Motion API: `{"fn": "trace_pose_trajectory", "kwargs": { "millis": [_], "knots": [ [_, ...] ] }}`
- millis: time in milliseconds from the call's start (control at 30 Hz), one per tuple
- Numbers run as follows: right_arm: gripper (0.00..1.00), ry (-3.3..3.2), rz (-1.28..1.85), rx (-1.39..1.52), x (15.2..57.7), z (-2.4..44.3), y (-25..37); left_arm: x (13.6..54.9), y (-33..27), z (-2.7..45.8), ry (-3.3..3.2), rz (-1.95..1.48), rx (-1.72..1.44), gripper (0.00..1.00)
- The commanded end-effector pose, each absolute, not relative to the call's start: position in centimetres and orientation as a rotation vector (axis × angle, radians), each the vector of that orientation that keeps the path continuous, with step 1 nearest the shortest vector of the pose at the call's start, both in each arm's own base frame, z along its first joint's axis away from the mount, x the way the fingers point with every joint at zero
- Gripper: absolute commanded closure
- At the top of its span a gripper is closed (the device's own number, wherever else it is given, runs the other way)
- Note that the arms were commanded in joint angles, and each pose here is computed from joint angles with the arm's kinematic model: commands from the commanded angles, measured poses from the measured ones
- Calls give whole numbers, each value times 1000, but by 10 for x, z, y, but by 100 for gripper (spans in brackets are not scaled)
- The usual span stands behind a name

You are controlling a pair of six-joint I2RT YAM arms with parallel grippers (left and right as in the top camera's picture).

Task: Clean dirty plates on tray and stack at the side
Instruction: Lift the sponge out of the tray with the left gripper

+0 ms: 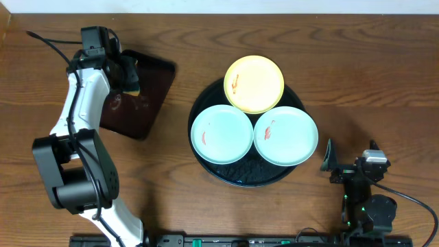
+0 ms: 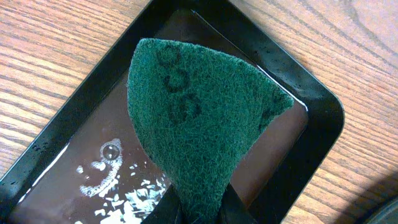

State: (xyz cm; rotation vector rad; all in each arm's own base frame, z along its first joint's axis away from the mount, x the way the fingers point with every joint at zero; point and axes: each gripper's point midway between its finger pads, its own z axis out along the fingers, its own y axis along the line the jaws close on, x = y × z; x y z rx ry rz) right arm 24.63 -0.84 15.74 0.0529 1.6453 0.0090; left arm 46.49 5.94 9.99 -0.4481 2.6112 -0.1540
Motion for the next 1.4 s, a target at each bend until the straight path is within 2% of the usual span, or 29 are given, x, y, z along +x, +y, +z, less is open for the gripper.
{"fn": "trace_pose_trajectory", "kwargs": {
  "millis": [0, 433, 533, 700, 800, 900, 1100, 1167, 1267, 1367],
  "knots": [
    [1, 1649, -9, 48, 246, 156, -11, 469, 59, 123, 2554, -164, -429, 92],
    [1, 1649, -9, 48, 246, 156, -11, 467, 58, 187, 2403, -157, -390, 93],
    [1, 1649, -9, 48, 246, 156, -11, 466, 69, 164, 2441, -77, -428, 93],
    [1, 1649, -9, 48, 246, 156, -11, 457, 80, 80, 2603, 14, -487, 93],
    [1, 1649, -9, 48, 246, 156, -11, 457, 79, 70, 2625, 9, -487, 93],
    [1, 1649, -9, 48, 246, 156, -11, 465, 77, 100, 2557, -23, -468, 93],
    [1, 1649, -9, 48, 246, 156, -11, 469, 62, 198, 2333, -127, -384, 93],
    [1, 1649, -9, 48, 246, 156, -11, 466, 62, 212, 2302, -126, -377, 92],
    [1, 1649, -9, 48, 246, 156, -11, 464, 67, 191, 2342, -92, -400, 93],
    [1, 1649, -9, 48, 246, 156, -11, 458, 70, 128, 2480, -61, -441, 93]
  ]
}}
